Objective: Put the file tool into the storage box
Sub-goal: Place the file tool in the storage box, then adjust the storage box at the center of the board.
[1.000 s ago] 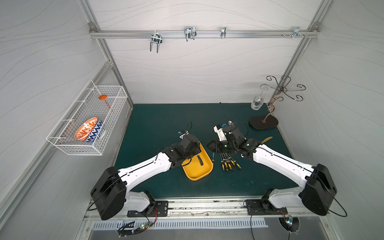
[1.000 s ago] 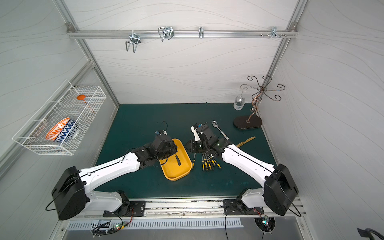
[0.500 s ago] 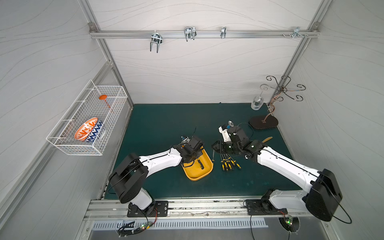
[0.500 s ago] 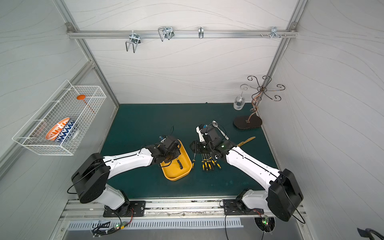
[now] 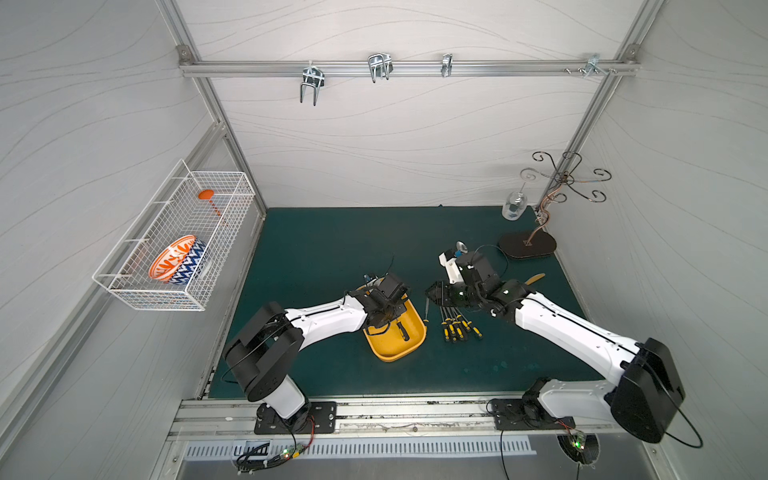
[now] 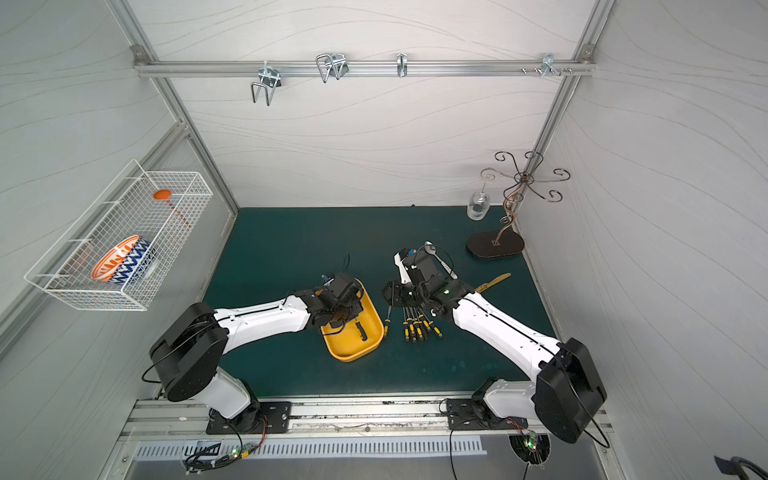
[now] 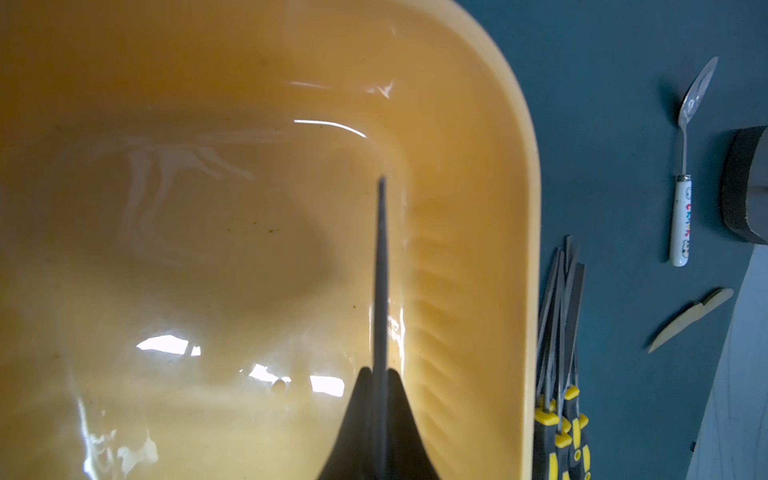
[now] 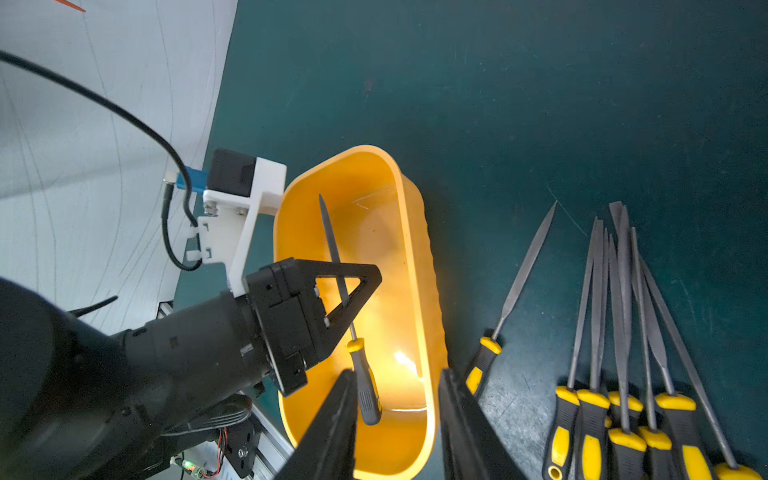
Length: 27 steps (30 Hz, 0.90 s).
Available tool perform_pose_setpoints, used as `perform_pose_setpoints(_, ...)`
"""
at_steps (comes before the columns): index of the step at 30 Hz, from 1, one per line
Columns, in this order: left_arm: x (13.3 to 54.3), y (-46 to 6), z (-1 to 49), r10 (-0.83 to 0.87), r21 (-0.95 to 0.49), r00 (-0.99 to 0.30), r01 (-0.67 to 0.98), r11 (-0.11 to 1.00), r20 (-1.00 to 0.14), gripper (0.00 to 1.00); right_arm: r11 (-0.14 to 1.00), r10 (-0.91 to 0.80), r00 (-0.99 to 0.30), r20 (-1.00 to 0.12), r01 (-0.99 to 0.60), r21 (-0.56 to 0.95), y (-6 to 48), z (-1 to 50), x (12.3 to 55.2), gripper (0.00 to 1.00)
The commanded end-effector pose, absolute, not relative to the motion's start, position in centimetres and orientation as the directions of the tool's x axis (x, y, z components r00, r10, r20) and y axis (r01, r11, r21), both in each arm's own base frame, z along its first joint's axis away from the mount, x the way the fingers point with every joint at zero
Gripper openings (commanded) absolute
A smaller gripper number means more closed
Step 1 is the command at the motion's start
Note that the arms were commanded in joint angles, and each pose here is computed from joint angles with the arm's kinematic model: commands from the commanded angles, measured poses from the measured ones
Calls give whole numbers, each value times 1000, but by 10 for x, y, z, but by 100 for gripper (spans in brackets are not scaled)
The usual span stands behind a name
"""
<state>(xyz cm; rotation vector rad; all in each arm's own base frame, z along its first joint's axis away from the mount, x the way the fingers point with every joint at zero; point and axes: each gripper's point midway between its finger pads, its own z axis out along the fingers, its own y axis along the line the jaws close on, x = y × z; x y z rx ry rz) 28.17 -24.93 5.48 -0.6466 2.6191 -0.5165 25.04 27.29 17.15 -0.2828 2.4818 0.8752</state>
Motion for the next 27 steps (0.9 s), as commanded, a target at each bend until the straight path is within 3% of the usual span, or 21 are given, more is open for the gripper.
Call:
perform_pose_setpoints(1, 288, -259, 63, -516, -471, -812, -354, 808, -275, 16, 781, -26, -849, -528, -348, 519, 266, 178, 250, 37)
perform_pose_setpoints(4, 287, -259, 63, -515, -473, -812, -353, 807, -275, 31, 782, -27, -851, -524, -344, 520, 265, 176, 249, 37)
perform_pose_setpoints(6, 288, -259, 65, -511, -475, -812, -345, 810, -283, 56, 784, -27, -852, -522, -343, 518, 264, 175, 249, 37)
perform_pose_setpoints(7, 289, -259, 68, -506, -478, -812, -334, 812, -291, 59, 785, -31, -853, -521, -344, 516, 264, 175, 249, 37)
perform_pose_setpoints(9, 292, -259, 74, -489, -476, -814, -311, 823, -313, 99, 785, -29, -852, -522, -343, 515, 264, 176, 250, 37)
perform_pose_setpoints(21, 304, -255, 141, -303, -376, -774, -91, 922, -556, 99, 773, -37, -857, -514, -350, 529, 277, 176, 261, 36)
perform_pose_setpoints(27, 308, -239, 201, -154, -229, -647, 33, 973, -747, 99, 769, -43, -857, -514, -357, 530, 282, 176, 264, 36)
